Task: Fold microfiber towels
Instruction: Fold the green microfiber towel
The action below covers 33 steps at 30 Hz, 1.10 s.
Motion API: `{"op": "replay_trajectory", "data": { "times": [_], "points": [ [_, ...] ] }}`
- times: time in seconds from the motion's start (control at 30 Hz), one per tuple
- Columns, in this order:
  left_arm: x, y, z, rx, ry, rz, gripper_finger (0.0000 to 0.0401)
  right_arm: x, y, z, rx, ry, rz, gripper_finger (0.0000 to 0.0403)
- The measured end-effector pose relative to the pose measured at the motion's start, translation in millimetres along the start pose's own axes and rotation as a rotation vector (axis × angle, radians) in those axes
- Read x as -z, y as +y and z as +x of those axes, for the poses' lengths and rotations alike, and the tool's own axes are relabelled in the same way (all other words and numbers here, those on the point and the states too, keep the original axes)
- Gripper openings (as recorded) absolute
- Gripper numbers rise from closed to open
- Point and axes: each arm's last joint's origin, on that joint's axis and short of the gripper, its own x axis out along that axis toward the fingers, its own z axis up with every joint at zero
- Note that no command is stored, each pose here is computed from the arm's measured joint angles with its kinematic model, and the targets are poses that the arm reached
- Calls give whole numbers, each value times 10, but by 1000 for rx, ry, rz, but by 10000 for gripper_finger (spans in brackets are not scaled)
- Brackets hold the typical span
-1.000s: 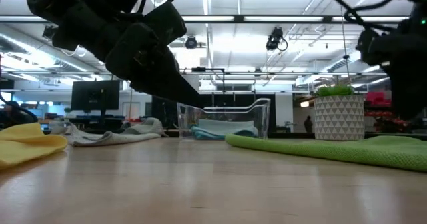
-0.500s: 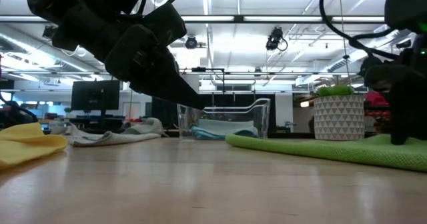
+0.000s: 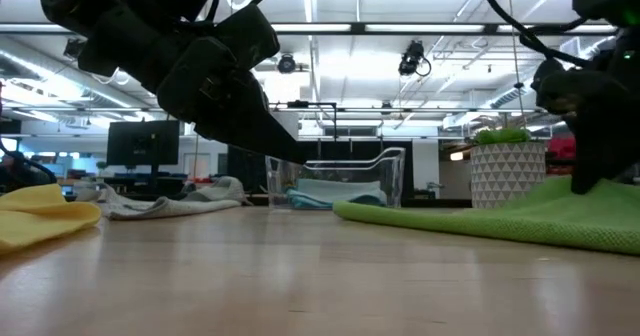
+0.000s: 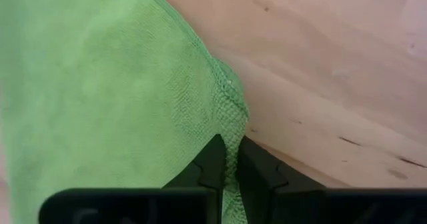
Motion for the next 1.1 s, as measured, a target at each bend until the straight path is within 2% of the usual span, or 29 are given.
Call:
{"op": "replay_trajectory", "data": {
  "times": [0.27, 0.53, 0.67, 0.83, 0.97, 1.1],
  "points": [
    [1, 4, 1, -1, 1, 1, 15, -26, 31, -46, -19, -30, -18, 59],
    [1, 4, 1, -1, 1, 1, 9, -55, 29, -42, -13, -86, -9, 154],
    [1, 4, 1, -1, 1, 1, 16, -141, 20, -2, 20, -133, 6, 180],
    [1, 4, 1, -1, 1, 0, 6, -216, 7, 66, 68, -92, -52, 162],
    [1, 0, 0, 0, 1, 0, 14, -255, -2, 99, 90, -70, -89, 139],
    [1, 0, 0, 0, 1, 1, 12, -283, 11, 121, 71, -22, -112, 130]
  ]
}}
